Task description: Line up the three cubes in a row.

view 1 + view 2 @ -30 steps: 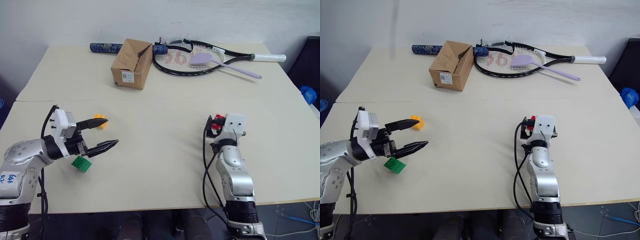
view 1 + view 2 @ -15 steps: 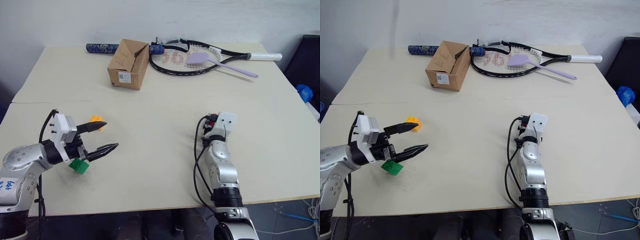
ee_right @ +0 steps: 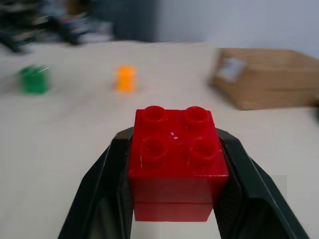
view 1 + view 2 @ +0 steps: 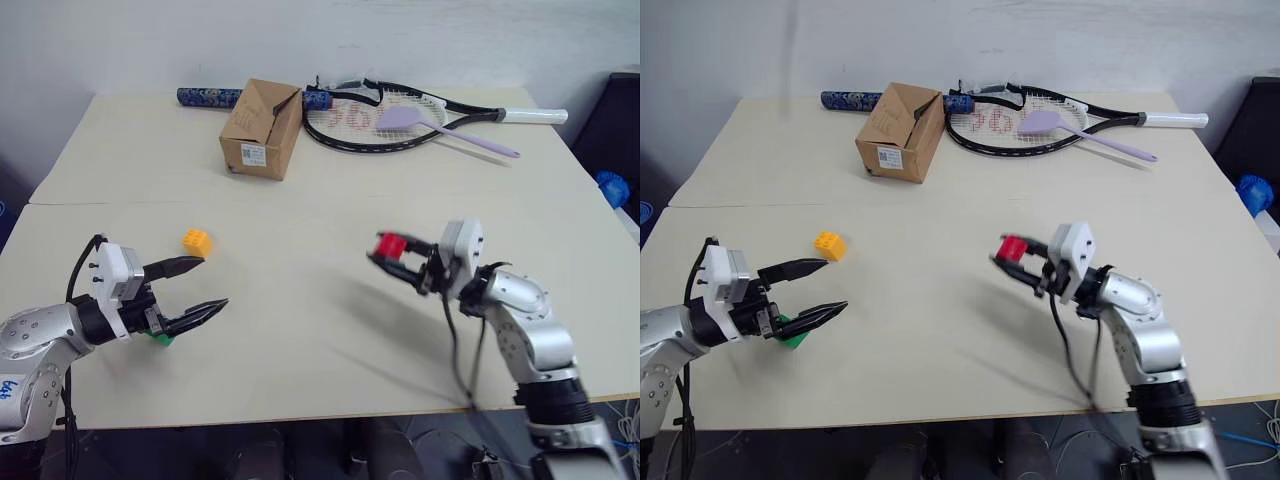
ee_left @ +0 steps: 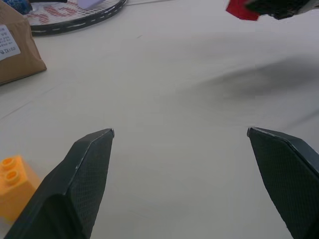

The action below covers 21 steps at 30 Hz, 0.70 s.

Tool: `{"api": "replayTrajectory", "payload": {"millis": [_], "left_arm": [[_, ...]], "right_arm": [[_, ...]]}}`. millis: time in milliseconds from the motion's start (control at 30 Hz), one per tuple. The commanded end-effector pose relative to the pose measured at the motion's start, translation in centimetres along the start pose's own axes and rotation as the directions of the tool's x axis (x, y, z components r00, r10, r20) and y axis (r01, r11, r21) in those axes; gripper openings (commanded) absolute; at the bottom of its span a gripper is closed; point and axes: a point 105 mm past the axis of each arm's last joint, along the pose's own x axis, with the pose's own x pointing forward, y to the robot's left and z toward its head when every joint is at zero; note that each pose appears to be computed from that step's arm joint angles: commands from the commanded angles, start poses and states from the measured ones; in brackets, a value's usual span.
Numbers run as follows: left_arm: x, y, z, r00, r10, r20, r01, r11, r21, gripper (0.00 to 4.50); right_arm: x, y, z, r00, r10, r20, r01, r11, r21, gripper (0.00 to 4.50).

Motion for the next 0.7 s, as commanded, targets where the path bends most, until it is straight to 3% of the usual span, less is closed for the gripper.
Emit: {"api": "replayTrajectory", "payload": {"millis": [33,200,500,700], "left_arm": [[0.1,-0.8,0.6,1.000,-0.015,0.017,0.015,0.999,0.035,4.50],[0.0,-1.1,0.8,1.000,-0.028,0.009,0.028,0.999,0.039,4.50],[-0.4,-1.2,1.3,0.999,-0.047,-0.011,0.047,0.997,0.056,4.50],[-0.5,-1.6,1.6,0.996,-0.094,-0.012,0.094,0.994,0.060,4.50]], "right_arm": [[-0.6,1.4,-2.4,0.962,0.255,-0.093,-0.256,0.967,0.002,1.52],[0.1,0.7,-4.1,0.923,0.362,-0.130,-0.368,0.930,-0.022,1.52],[1.8,0.1,-5.4,0.922,0.374,-0.098,-0.373,0.927,0.036,1.52],[2.1,-0.7,-3.1,0.936,0.350,-0.038,-0.351,0.936,-0.034,3.44]]}}
